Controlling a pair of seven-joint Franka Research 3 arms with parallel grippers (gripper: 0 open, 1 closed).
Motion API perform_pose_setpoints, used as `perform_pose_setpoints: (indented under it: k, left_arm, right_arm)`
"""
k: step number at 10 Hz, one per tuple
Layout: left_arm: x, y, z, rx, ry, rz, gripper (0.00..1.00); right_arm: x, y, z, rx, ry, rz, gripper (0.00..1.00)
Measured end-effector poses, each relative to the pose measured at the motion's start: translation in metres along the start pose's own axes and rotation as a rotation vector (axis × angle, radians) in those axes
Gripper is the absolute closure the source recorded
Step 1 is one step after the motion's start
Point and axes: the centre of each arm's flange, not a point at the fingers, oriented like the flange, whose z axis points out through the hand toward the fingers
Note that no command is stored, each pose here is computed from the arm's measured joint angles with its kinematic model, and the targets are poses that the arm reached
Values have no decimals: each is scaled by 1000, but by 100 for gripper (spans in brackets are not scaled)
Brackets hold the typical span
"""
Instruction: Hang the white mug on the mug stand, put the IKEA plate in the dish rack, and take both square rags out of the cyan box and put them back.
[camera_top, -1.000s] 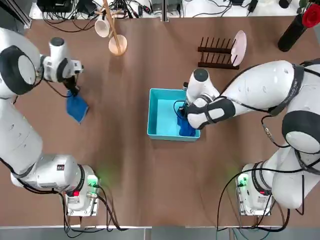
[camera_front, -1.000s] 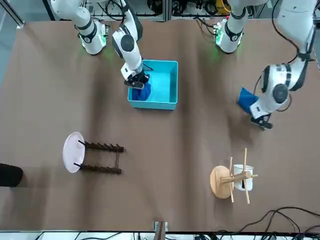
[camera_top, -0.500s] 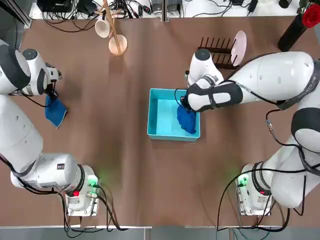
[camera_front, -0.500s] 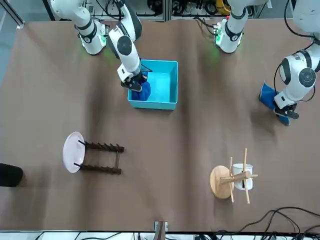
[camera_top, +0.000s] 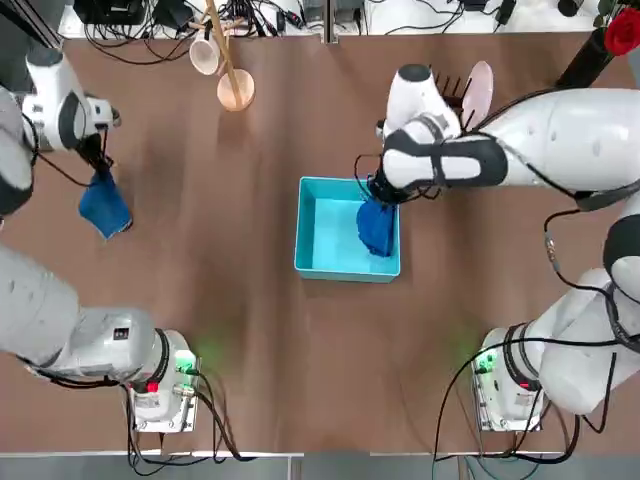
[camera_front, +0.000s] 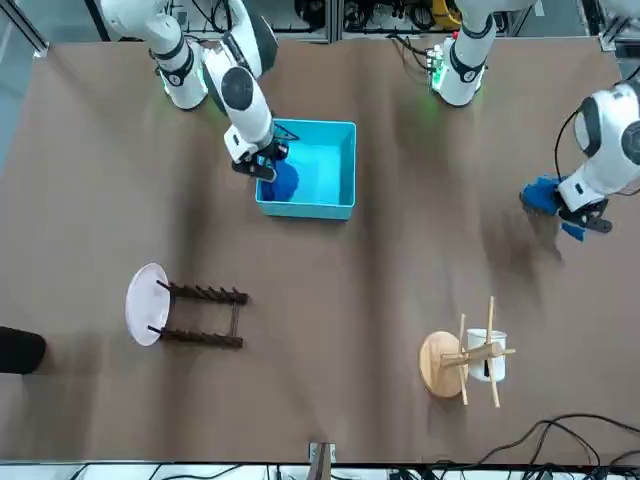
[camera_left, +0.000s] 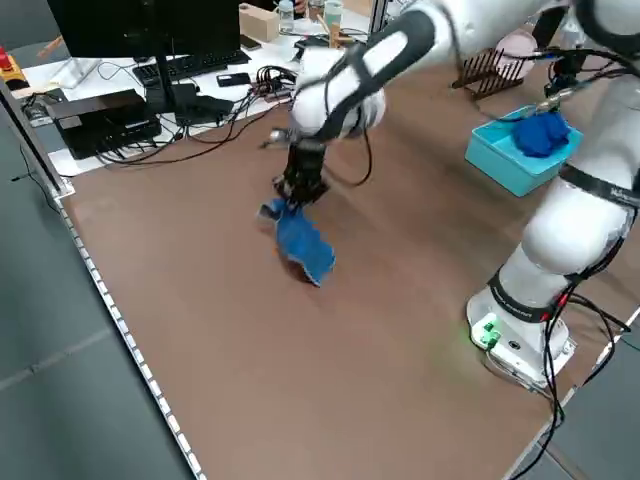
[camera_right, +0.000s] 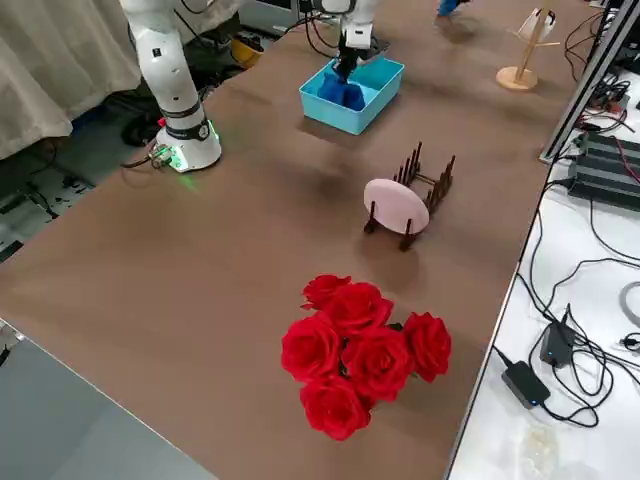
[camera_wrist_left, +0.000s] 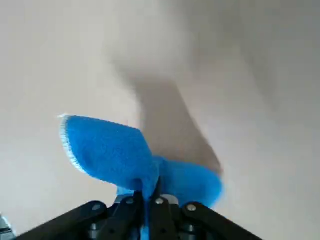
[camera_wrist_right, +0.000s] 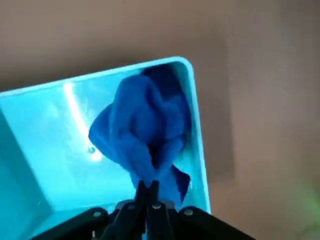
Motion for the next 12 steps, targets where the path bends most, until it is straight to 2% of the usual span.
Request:
perform_pose_setpoints:
  k: [3,5,7,9,12]
  left_arm:
    - [29,97,-101,25,16,19,95]
    - [38,163,-162,-67,43,-5,95]
    - [49,241,-214,-105,64,-49,95]
    - [64,329,-236,-157,89,-71,95]
    - [104,425,-250,-228,72,-101,95]
  right_arm:
    - [16,30,-93,-21,-49,-3,98]
    - [30,60,-152,-23,-88,-31,98]
    - [49,93,-185,-22,-107,-63,98]
    - [71,117,-176,-37,-107,-86,98]
    - [97,145,-100,-46,-82,-108,98]
